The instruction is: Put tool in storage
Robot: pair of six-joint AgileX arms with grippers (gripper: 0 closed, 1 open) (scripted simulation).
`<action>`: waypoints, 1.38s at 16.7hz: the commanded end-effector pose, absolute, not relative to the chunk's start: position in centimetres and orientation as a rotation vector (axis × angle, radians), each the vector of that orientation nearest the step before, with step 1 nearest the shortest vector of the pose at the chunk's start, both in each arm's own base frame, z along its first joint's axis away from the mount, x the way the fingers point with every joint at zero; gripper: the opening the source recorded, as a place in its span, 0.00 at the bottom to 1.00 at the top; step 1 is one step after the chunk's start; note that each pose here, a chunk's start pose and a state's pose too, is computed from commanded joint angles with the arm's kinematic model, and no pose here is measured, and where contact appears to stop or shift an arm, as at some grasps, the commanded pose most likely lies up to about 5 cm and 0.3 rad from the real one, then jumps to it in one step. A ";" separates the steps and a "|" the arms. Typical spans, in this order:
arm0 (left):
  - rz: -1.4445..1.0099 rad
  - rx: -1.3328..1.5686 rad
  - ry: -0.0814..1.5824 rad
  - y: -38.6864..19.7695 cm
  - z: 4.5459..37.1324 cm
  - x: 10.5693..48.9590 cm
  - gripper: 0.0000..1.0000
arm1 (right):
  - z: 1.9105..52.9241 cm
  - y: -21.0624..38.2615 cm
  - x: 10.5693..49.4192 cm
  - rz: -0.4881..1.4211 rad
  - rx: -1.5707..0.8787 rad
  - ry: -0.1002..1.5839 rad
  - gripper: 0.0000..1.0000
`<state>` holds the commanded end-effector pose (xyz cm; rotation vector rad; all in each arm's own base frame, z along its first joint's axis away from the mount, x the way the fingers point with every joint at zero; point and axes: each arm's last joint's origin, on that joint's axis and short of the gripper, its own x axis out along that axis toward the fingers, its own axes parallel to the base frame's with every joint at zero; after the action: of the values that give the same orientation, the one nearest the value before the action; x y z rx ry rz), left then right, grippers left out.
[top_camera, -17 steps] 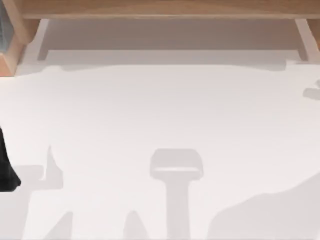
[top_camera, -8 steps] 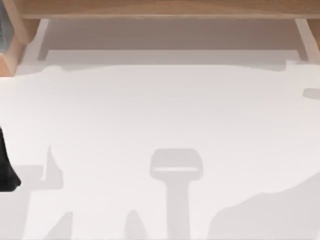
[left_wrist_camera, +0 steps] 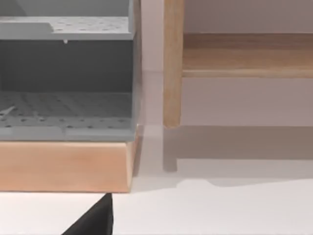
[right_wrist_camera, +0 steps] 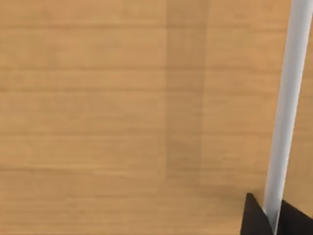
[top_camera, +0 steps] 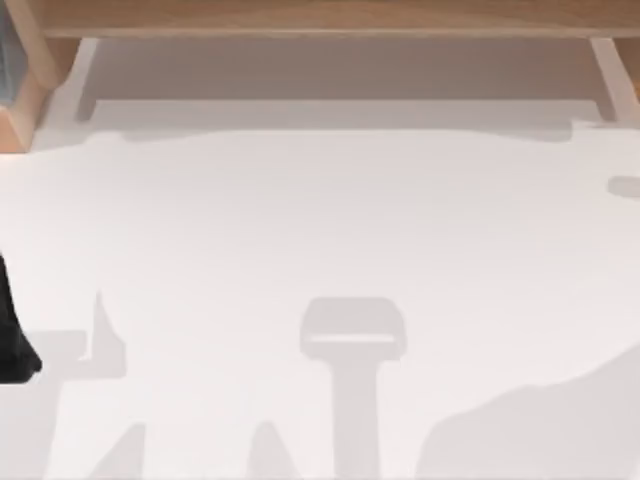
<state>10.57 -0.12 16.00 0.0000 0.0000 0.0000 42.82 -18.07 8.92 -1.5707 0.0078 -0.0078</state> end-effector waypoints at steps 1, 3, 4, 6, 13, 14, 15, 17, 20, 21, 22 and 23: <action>0.000 0.000 0.000 -0.1 16.0 10.6 1.00 | 8.8 -18.2 42.8 -0.008 -1.567 0.014 0.00; 0.000 0.000 0.000 -0.1 16.0 10.6 1.00 | 9.2 -18.4 42.3 -0.018 -1.573 0.006 0.00; 0.000 0.000 0.000 -0.1 16.0 10.6 1.00 | 9.4 -18.5 41.8 -0.025 -1.577 -0.001 0.00; 0.000 0.000 0.000 -0.1 16.0 10.6 1.00 | 9.0 -18.3 40.2 -0.011 -1.570 0.008 0.00; 0.000 0.000 0.000 -0.1 16.0 10.6 1.00 | 8.8 -18.1 36.4 -0.008 -1.567 0.014 0.00; 0.000 0.000 0.000 -0.1 16.0 10.6 1.00 | 8.8 -18.1 36.4 -0.008 -1.567 0.014 0.00; 0.000 0.000 0.000 -0.1 16.0 10.6 1.00 | 8.7 -17.9 36.6 -0.002 -1.565 0.013 0.00; 0.000 0.000 0.000 -0.1 16.0 10.6 1.00 | 8.8 -18.1 36.2 -0.010 -1.572 0.011 0.00; 0.000 0.000 0.000 -0.1 16.0 10.6 1.00 | 8.6 -18.1 34.2 -0.002 -1.564 0.013 0.00; 0.000 0.000 0.000 -0.1 16.0 10.6 1.00 | 8.7 -18.0 33.4 -0.001 -1.562 0.012 0.00; 0.000 0.000 0.000 -0.1 16.0 10.6 1.00 | 8.7 -18.0 32.5 -0.002 -1.562 0.011 0.00; 0.000 0.000 0.000 -0.1 16.0 10.6 1.00 | 8.6 -18.0 31.6 -0.002 -1.562 0.013 0.00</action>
<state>10.57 -0.12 16.00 0.0000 0.0000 0.0000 31.63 -17.98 8.65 -1.5624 0.0129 -0.0020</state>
